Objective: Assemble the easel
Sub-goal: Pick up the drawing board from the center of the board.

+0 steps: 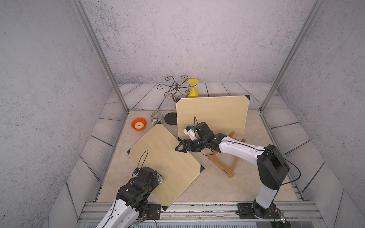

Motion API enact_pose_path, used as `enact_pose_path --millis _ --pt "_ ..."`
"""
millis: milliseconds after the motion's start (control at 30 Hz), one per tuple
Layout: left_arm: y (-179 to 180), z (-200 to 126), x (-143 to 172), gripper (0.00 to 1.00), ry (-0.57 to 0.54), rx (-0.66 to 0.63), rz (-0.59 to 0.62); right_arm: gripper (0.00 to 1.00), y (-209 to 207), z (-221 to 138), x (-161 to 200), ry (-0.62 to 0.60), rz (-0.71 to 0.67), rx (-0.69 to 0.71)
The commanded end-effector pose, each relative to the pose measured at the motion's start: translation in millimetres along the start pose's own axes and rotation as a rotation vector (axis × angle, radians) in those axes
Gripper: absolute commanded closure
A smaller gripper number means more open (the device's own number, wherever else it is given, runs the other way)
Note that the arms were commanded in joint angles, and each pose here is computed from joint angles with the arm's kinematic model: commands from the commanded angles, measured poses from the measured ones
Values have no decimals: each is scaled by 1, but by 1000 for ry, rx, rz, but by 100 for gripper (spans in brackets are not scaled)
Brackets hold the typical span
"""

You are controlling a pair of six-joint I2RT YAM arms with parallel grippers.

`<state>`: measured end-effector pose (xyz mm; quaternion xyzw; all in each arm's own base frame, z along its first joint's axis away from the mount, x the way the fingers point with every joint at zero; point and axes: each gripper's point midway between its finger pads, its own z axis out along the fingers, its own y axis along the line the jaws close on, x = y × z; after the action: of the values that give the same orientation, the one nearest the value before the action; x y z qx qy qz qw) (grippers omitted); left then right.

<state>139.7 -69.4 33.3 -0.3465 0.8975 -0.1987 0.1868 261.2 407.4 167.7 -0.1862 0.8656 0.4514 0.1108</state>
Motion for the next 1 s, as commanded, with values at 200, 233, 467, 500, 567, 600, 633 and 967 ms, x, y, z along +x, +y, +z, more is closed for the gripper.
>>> enact_pose_path --millis 200,233,467,500,567,600,633,967 --pt "-17 0 3 3 20 89 -15 1 50 -5 70 229 33 -122" --pt "-18 -1 3 3 20 93 -14 1 47 -3 72 236 35 -119" --pt "-21 -2 5 3 27 119 -18 1 71 -6 77 266 62 -261" --pt "-21 -3 5 3 26 123 -19 1 71 -9 76 256 56 -253" --pt "-22 -3 4 3 19 129 -19 1 71 -16 74 238 26 -207" --pt "-21 -3 3 3 17 130 -21 1 69 -18 72 228 10 -184" --pt "-21 -3 3 4 13 129 -23 1 68 -21 70 215 -7 -161" --pt "-21 -4 0 4 5 110 -1 10 59 -39 58 137 -106 -15"
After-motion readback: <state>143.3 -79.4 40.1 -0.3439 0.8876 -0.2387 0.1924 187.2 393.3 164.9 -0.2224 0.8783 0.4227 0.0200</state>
